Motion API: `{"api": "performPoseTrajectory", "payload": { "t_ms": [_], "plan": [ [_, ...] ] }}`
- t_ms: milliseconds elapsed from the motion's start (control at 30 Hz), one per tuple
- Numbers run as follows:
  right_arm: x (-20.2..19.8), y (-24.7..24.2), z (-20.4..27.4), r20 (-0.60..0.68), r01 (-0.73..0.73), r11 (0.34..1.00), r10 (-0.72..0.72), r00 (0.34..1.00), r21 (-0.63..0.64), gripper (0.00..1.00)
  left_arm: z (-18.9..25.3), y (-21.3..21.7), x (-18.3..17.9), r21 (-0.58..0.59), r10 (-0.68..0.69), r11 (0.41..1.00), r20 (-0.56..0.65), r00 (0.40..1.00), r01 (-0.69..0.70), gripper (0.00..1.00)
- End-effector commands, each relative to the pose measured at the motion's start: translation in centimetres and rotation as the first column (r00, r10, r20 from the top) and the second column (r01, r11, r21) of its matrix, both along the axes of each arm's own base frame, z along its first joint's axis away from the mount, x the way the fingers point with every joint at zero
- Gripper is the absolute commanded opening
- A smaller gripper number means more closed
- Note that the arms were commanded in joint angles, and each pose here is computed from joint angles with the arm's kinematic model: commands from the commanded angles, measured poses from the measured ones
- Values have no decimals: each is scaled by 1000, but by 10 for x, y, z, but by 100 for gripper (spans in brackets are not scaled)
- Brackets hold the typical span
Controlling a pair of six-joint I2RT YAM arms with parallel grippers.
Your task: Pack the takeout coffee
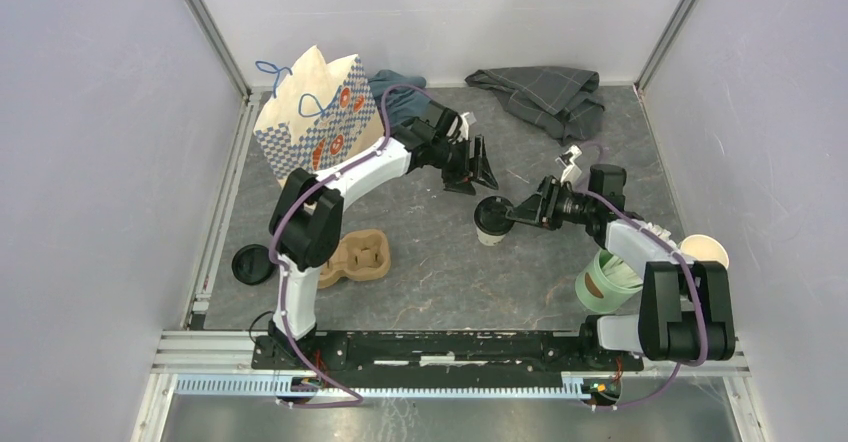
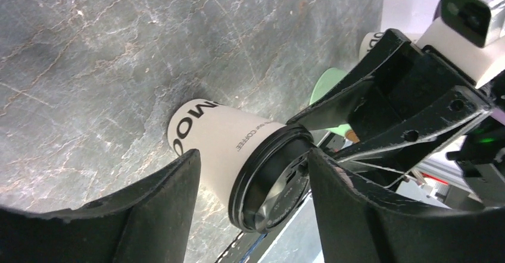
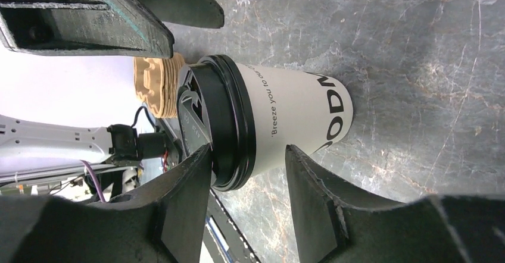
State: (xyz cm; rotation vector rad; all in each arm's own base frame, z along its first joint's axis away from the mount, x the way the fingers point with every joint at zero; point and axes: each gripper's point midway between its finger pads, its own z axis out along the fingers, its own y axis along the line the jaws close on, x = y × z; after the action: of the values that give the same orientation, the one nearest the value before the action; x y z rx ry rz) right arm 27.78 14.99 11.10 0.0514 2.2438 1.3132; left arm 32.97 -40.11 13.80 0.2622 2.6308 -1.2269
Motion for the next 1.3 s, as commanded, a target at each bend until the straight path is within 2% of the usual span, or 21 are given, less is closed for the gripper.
{"api": "performPoseTrajectory", "payload": {
  "t_ms": [0, 100, 233, 400, 533, 667, 800, 1000, 1100, 1133, 1200, 1267],
  "plan": [
    [2, -5, 5, 3, 2, 997, -1, 1000, -74, 56, 20, 4, 8, 34, -36, 999, 99, 994, 33, 78],
    [8, -12, 10, 23, -6, 990, 9, 1000, -142, 63, 27, 18, 6, 91, -20, 996, 129, 991, 8, 86],
    [18, -10, 21, 51, -21, 991, 27, 998, -130, 71, 35, 26, -18, 58, -4, 998, 74, 997, -1, 88],
    [38, -8, 31, 69, -34, 993, 42, 997, -113, 73, 21, 22, -53, 20, -11, 1000, -37, 999, 11, 75],
    [45, 7, 29, 57, -79, 991, 86, 995, -109, 64, 11, 19, -62, 10, -6, 1000, -83, 997, 7, 61],
    [40, 9, 25, 42, -88, 991, 93, 995, -104, 51, 5, 13, -61, -3, -12, 1000, -112, 994, 12, 53],
    [22, 13, 16, 11, -90, 993, 91, 996, -71, 43, 2, 12, -48, 13, 0, 1000, -85, 996, 1, 51],
    [3, 14, 9, -19, -65, 997, 64, 998, -42, 42, -8, 13, -30, 71, -16, 997, -42, 999, 19, 48],
    [1, 12, 10, -12, -60, 996, 59, 998, -62, 44, -9, 18, -25, 109, -16, 994, -19, 1000, 18, 48],
    [3, 11, 12, -5, -60, 996, 60, 998, -71, 48, -6, 21, -24, 119, -14, 993, -3, 1000, 15, 50],
    [5, 11, 17, 5, -67, 995, 68, 998, -76, 55, -1, 27, -25, 136, -14, 991, 26, 1000, 10, 58],
    [6, 12, 18, 11, -73, 994, 74, 997, -80, 58, 4, 32, -29, 140, -15, 990, 38, 999, 9, 67]
  ]
}}
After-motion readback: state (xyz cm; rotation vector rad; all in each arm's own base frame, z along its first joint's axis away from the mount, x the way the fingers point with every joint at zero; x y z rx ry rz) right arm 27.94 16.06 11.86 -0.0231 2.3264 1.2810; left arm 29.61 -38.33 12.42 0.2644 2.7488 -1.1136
